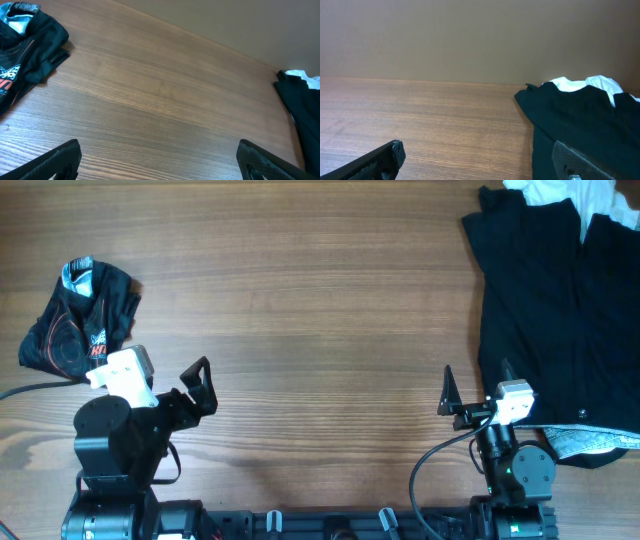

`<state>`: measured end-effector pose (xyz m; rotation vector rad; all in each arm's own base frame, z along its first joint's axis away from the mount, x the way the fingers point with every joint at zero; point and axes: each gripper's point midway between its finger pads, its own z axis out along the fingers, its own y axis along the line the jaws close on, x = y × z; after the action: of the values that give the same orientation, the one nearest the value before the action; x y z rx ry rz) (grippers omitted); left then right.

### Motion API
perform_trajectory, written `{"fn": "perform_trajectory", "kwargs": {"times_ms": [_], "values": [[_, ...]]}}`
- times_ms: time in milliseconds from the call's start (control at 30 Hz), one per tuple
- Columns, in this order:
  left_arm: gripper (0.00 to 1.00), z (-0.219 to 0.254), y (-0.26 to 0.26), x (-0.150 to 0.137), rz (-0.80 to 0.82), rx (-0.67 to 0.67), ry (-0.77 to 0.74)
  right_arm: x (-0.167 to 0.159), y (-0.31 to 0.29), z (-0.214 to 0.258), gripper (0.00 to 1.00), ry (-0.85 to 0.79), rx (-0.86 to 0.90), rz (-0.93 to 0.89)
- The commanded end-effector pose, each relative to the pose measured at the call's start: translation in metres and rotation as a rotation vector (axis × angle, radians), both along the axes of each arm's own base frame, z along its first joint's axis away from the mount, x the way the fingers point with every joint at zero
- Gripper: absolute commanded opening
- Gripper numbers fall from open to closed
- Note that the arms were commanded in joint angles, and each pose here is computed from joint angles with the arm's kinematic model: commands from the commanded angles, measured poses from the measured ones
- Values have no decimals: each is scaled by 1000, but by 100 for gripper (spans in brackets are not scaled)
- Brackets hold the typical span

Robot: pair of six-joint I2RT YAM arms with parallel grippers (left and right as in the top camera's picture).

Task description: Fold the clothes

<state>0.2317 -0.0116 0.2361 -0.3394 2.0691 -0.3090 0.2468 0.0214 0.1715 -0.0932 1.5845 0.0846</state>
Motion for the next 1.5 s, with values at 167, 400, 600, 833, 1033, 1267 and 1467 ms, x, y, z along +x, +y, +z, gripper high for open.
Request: {"fn": "perform_trajectory", "kwargs": {"times_ms": [167,400,600,833,1033,1267,1467], "values": [[100,0,-1,-1,-1,-12,-2,-1,1,3,100,-15,-13,9],[100,-51,13,-21,66,41,-2,-1,1,3,100,-15,-13,9],[100,-81,15,6,78,42,-325,-1,1,3,100,-15,-13,9],[100,-79,9,14,36,111,-446,-1,1,3,100,-15,-13,9],[100,-79,6,14,27,104,-446,-1,1,3,100,-15,-13,9],[100,-79,6,14,27,104,-446,-1,1,3,100,-15,-14,9],[100,-79,6,14,27,104,-446,-1,1,3,100,-15,-13,9]]}}
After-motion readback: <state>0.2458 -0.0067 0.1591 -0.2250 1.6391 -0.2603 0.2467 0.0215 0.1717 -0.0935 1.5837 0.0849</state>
